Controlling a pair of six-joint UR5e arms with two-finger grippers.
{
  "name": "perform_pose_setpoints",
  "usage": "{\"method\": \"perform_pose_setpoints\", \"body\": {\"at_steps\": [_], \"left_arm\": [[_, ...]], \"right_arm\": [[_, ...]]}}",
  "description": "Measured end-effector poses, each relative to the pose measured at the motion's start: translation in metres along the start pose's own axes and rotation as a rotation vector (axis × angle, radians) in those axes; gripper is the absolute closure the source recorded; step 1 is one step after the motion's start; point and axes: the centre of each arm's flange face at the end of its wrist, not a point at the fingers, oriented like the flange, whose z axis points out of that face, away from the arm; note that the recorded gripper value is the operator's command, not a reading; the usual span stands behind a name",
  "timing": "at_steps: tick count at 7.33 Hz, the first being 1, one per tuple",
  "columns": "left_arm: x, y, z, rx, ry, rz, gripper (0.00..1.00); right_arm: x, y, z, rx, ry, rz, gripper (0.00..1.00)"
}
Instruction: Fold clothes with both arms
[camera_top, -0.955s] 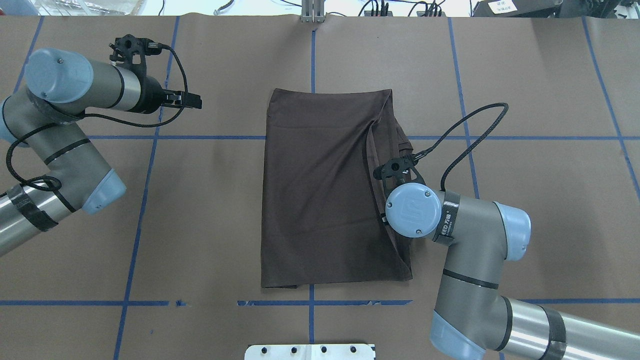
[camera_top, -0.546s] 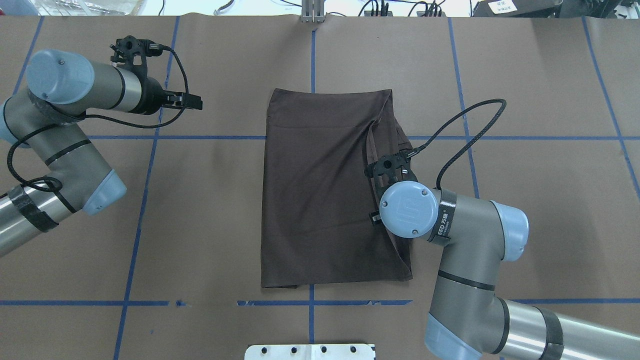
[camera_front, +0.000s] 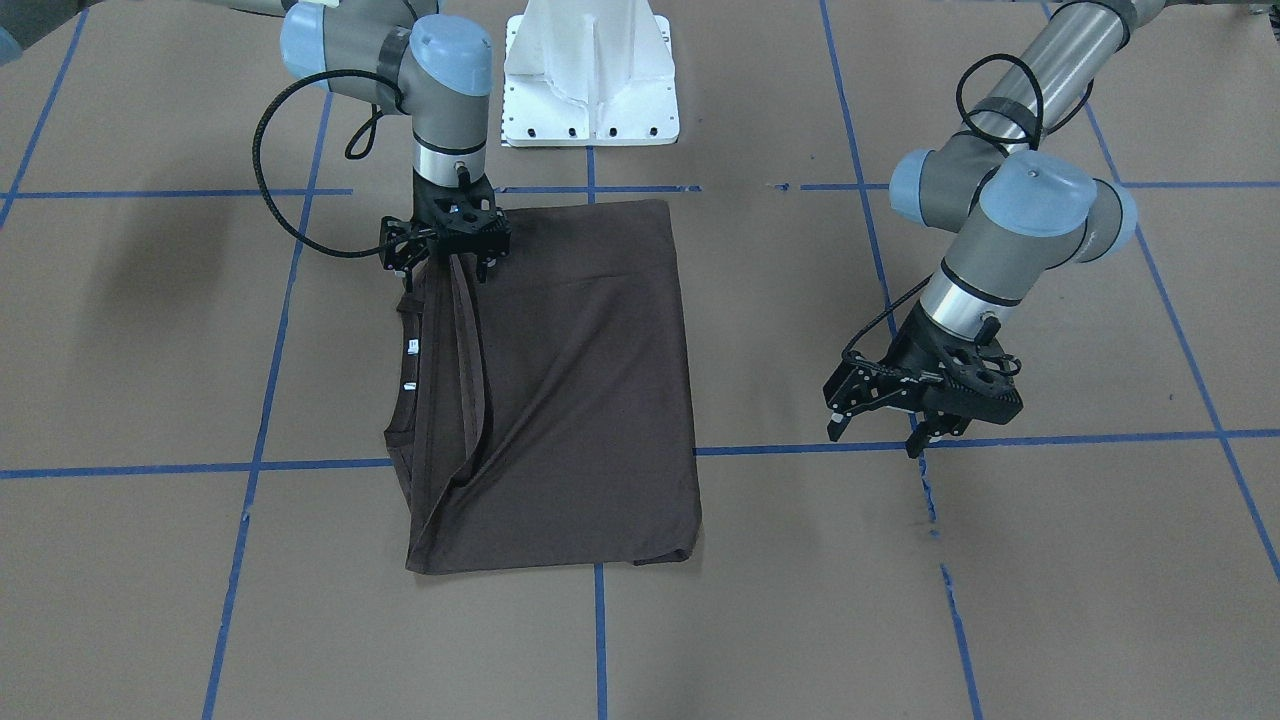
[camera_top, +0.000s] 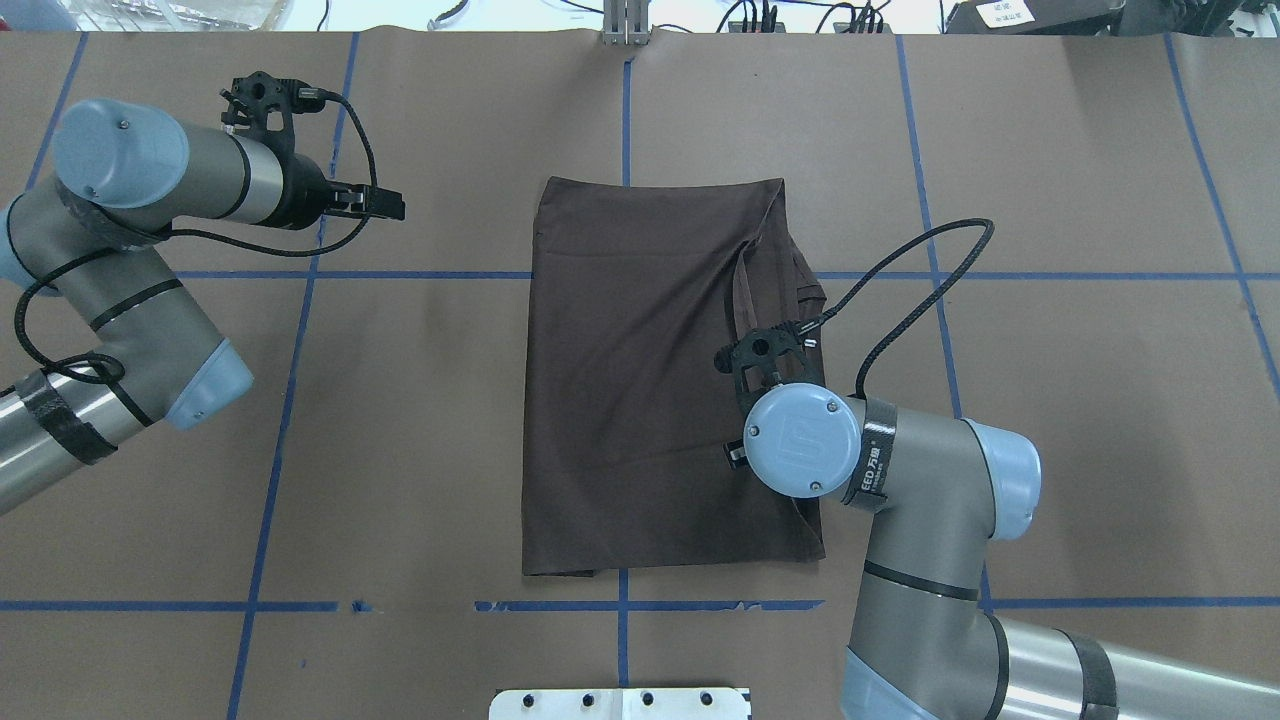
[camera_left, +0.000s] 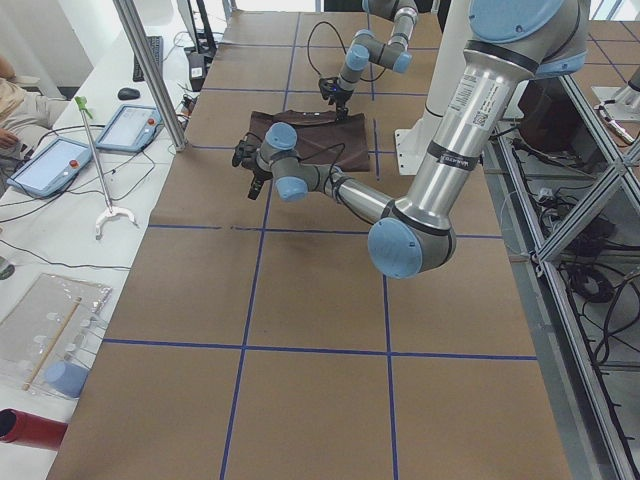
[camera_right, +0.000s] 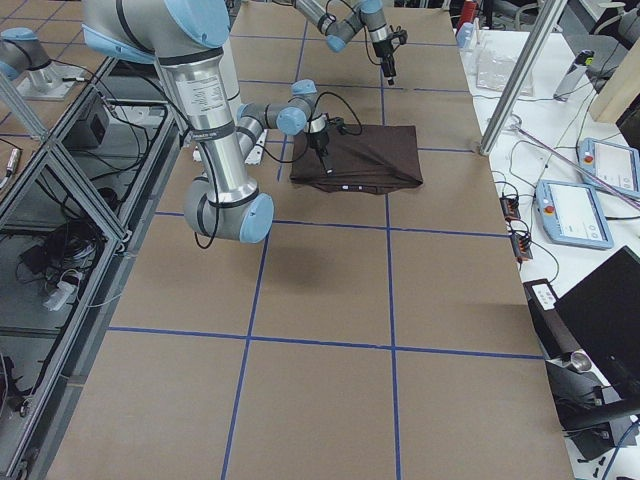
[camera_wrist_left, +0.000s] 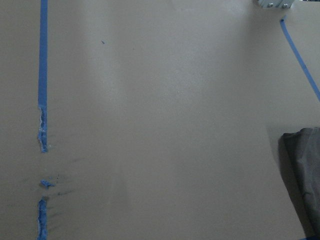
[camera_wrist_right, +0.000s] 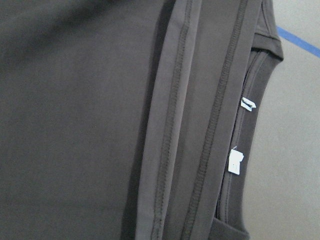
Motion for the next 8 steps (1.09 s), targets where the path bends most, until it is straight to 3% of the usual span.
{"method": "perform_pose_setpoints", "body": {"at_steps": [4,8], "left_arm": [[0.000,0.000,0.000,0.001,0.001,0.001,0.00],[0.000,0.000,0.000,0.000,0.000,0.002,0.00]], "right_arm": [[0.011,0.004,0.012,-0.014,0.039,-0.009,0.00],[0.065,0.004,0.035,-0.029,0.113,-0.004,0.00]]}}
